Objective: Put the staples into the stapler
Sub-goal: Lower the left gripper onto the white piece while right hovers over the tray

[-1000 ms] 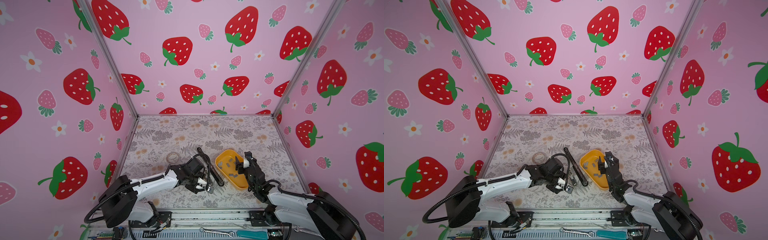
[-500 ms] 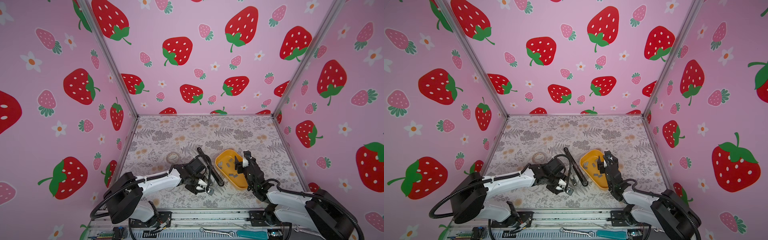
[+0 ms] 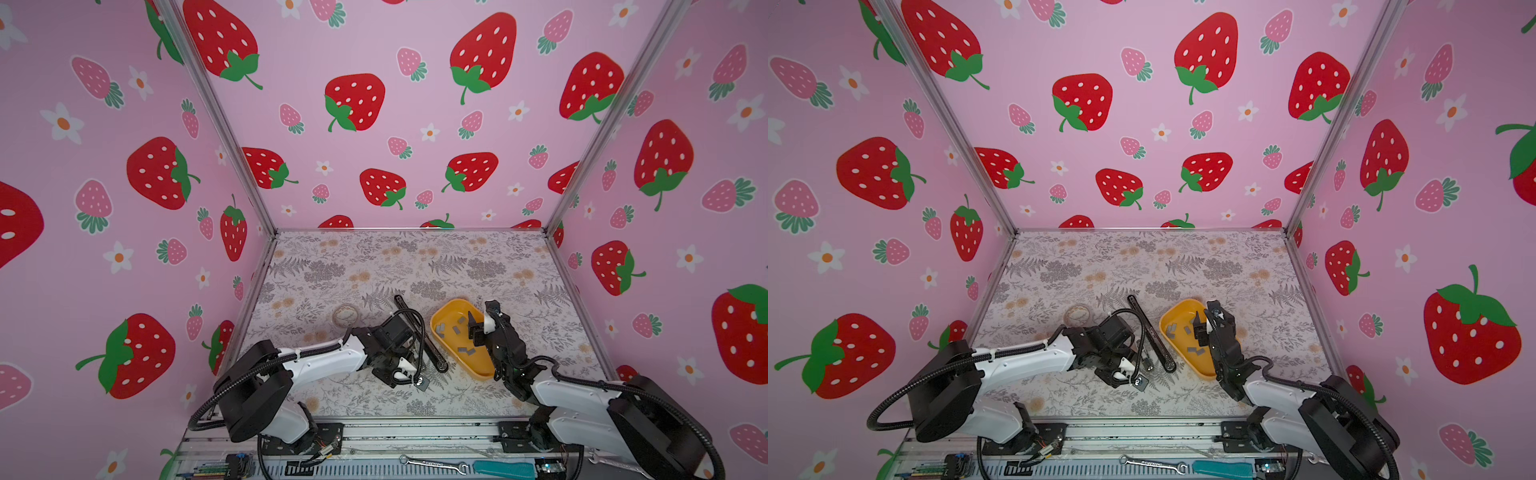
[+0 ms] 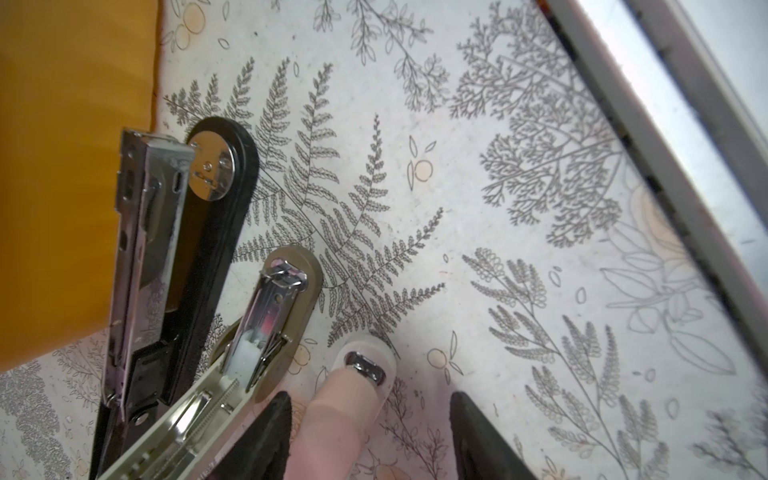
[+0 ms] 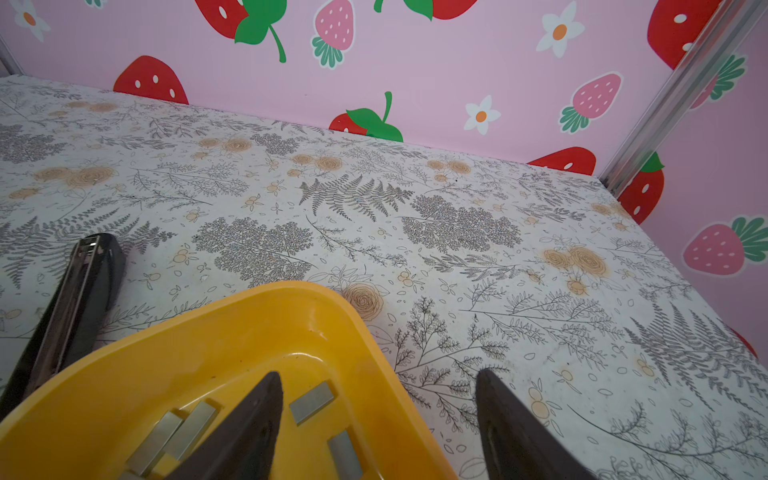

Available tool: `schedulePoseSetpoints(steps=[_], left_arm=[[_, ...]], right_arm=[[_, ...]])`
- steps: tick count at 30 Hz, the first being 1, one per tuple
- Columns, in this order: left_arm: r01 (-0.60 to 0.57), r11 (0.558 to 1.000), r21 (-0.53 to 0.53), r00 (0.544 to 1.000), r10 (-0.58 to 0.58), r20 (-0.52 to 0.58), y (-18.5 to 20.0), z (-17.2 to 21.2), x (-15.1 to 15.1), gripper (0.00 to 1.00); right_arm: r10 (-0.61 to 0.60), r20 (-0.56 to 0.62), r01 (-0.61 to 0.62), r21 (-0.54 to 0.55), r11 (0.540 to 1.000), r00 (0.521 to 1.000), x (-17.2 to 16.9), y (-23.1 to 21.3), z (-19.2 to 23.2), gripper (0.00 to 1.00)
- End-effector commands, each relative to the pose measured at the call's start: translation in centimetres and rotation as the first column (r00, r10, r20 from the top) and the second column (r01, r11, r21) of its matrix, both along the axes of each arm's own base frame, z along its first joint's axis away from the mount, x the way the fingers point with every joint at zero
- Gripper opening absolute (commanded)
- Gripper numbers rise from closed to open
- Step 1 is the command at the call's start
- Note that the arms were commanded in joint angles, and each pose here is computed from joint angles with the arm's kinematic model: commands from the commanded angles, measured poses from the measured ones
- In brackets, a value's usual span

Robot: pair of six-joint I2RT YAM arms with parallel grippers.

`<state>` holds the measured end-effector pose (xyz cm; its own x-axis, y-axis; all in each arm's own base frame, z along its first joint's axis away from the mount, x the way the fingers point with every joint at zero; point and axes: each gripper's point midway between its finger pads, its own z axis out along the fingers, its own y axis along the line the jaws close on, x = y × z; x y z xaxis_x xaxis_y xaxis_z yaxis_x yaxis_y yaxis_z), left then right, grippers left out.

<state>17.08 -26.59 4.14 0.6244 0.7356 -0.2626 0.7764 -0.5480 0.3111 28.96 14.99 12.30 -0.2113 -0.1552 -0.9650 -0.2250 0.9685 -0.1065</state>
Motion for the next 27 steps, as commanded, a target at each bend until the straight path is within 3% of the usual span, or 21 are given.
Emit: schedulePoseSetpoints(steps=[1, 16, 25, 27], left_arm=[[0.028, 1.0, 0.008, 0.999, -0.028, 0.031, -0.86, 0.39, 0.97, 0.61], [0.021, 0.999, 0.046, 1.0, -0.022, 0.018, -0.67, 0.01, 1.75, 0.33], [0.008, 0.998, 0.064, 1.0, -0.008, 0.003, -0.38, -0.5, 1.9, 0.35], [0.008, 0.998, 0.058, 1.0, -0.009, 0.006, -0.46, -0.42, 1.97, 0.31]], right_arm=[[-0.001, 0.018, 0.001, 0.003, 1.0, 1.0, 0.47, 0.24, 0.79, 0.75], [0.002, 0.012, -0.002, -0.004, 1.0, 1.0, 0.67, 0.47, 0.67, 0.75], [0.003, 0.009, -0.003, -0.009, 1.0, 1.0, 0.72, 0.54, 0.59, 0.75], [0.003, 0.008, -0.003, -0.009, 1.0, 1.0, 0.74, 0.55, 0.57, 0.75]])
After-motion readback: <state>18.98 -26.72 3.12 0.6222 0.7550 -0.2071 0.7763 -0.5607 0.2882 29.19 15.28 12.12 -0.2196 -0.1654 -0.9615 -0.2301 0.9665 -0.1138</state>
